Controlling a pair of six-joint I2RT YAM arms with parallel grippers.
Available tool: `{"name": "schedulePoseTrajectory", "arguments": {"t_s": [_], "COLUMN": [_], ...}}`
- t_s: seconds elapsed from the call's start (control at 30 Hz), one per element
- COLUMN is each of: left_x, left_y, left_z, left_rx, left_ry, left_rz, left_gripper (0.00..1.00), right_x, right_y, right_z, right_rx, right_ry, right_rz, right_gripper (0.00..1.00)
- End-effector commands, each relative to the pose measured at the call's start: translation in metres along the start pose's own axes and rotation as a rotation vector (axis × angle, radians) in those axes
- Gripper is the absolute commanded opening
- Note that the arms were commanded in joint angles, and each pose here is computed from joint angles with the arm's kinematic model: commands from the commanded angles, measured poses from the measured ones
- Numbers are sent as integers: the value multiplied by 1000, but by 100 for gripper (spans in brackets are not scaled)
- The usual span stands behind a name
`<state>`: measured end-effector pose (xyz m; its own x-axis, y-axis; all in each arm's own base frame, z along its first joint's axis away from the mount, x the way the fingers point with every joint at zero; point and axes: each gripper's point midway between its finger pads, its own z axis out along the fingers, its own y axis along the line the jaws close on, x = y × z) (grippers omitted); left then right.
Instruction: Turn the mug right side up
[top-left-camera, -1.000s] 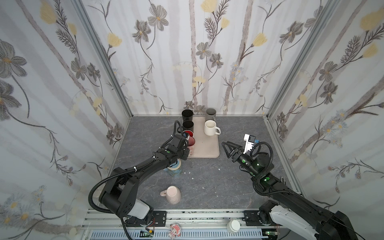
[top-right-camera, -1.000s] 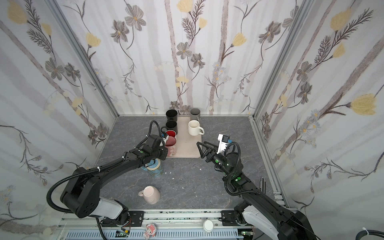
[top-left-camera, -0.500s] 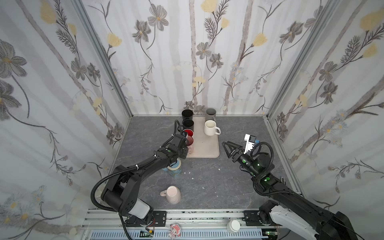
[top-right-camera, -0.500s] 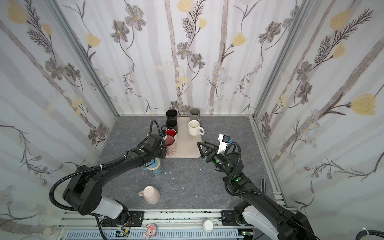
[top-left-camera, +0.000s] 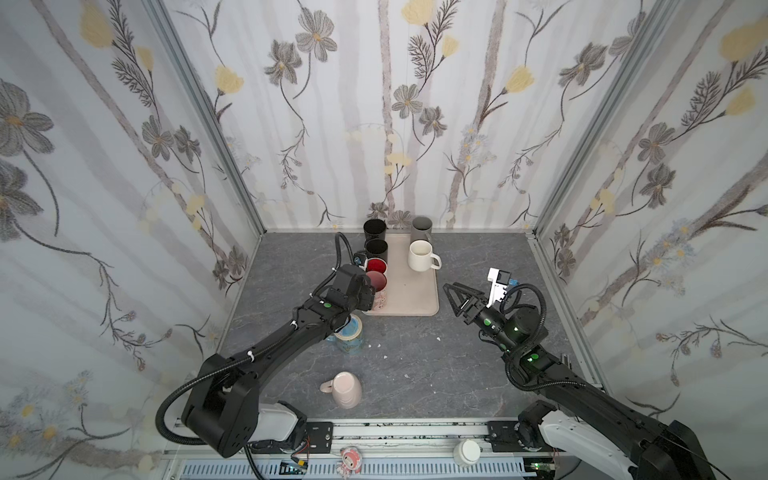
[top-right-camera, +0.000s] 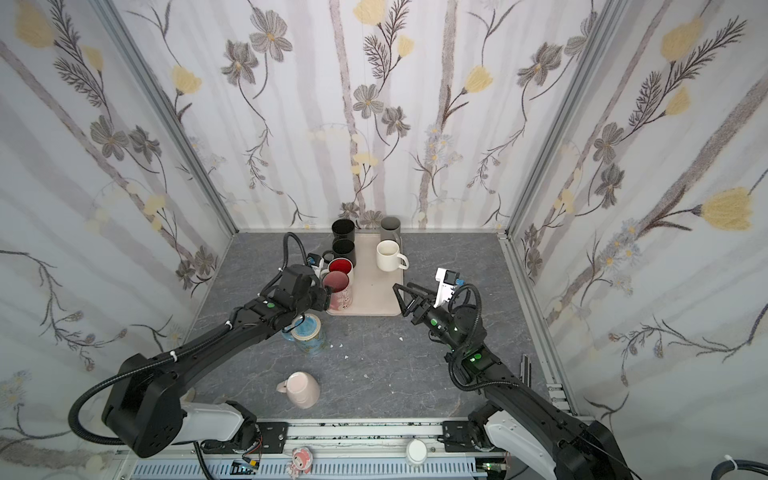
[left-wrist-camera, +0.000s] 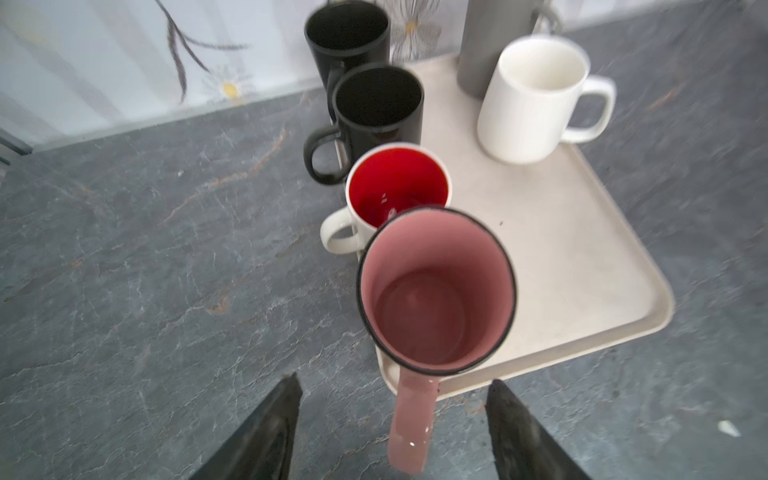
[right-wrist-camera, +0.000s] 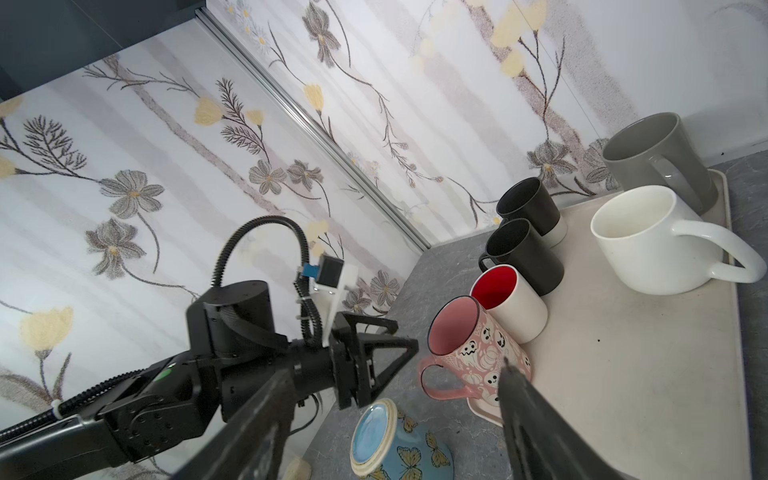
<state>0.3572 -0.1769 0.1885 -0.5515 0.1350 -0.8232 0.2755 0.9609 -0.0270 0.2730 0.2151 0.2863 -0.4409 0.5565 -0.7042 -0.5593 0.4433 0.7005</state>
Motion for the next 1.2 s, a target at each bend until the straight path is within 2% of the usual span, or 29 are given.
{"name": "schedulePoseTrajectory", "arguments": {"t_s": [0.0, 0.03, 0.07, 0.2, 0.4, 0.67, 0.83, 1.03, 1.17], "left_x": [-37, -44, -50, -60, -52, -14, 20, 49, 63], "left_y": [-11, -12, -15, -16, -4, 33, 50, 53, 60], "left_z": [-29, -39, -49, -74, -97, -106, -97, -89, -96], "left_rx": [97, 121, 148, 214, 233, 103, 14, -21, -43], "left_ry": [-151, -185, -218, -301, -383, -412, -363, -273, -267], "left_rz": [-125, -152, -180, -275, -414, -574, -664, -704, -773], "left_gripper": [79, 82, 91, 100, 100, 100, 100, 100, 100], "right_x": [1, 5, 10, 25, 67, 131, 159, 211, 221], "right_y": [8, 8, 7, 1, 1, 18, 25, 46, 54], "right_z": [4, 7, 9, 18, 30, 37, 39, 32, 37], "right_rx": [-39, -45, -44, -27, 12, 28, 9, -63, -43], "right_ry": [19, 41, 63, 135, 298, 493, 566, 717, 730], "right_rz": [-13, -23, -27, -25, -108, -279, -334, -508, -588], "right_gripper": [77, 78, 78, 78, 79, 80, 81, 83, 86]}}
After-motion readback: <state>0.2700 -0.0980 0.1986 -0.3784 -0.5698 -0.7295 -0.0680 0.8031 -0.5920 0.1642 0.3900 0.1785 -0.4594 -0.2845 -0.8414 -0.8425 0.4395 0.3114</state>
